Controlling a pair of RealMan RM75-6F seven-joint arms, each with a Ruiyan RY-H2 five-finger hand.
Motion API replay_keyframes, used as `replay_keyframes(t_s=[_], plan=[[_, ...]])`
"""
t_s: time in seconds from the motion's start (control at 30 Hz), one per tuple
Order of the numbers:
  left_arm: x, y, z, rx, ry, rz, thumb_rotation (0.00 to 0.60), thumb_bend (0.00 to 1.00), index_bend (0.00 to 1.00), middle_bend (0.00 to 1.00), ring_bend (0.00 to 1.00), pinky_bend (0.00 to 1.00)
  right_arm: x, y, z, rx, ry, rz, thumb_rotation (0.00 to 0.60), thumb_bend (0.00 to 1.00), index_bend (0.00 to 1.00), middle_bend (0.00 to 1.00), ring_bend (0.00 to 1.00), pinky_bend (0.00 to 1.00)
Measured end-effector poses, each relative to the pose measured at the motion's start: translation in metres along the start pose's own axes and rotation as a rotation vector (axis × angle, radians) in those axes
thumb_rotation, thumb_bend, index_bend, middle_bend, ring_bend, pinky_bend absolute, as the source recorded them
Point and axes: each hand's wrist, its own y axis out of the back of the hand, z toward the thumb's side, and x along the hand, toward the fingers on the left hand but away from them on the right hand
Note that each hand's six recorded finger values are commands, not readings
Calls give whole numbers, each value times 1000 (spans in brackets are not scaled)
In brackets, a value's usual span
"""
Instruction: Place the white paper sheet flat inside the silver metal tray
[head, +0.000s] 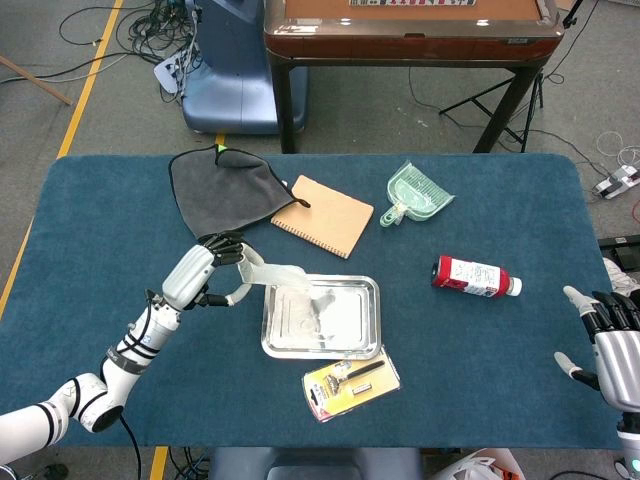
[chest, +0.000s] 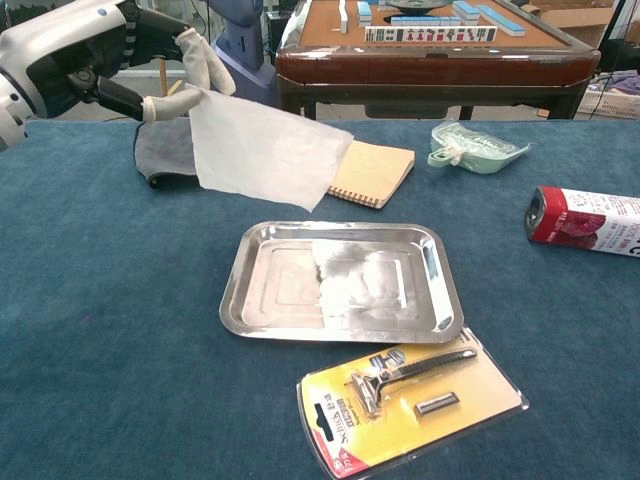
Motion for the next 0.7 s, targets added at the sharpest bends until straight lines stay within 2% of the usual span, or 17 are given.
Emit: replay_keyframes(t_s=[0.13, 0.23, 0.4, 0.47, 0.57, 0.7], plan=[[1, -8, 7, -96, -6, -9, 600, 394, 571, 448, 311, 138, 1, 1, 0, 0, -2, -5, 600, 102, 173, 275, 153, 168], [2, -19, 13, -211, -7, -29, 600, 394, 570, 468, 321, 139, 4, 3, -1, 1, -6, -8, 600, 101, 173, 275, 153, 168], [0, -52, 25, -385, 0, -99, 600, 394, 566, 469, 322, 140, 7, 5, -3, 3, -14, -16, 600, 101, 173, 275, 153, 168], [-3, -68, 27, -405, 9, -142, 600, 394, 562, 469, 322, 141, 8, 6, -3, 3, -15, -18, 600, 101, 172, 275, 152, 168], [-6, -82, 19, -389, 33, -178, 600, 393, 560, 469, 322, 142, 9, 6, -3, 3, -16, -20, 600, 101, 172, 275, 152, 168], [-10, -89, -2, -337, 84, -211, 600, 393, 554, 469, 322, 143, 10, 7, -4, 5, -19, -19, 600, 101, 173, 275, 150, 168]])
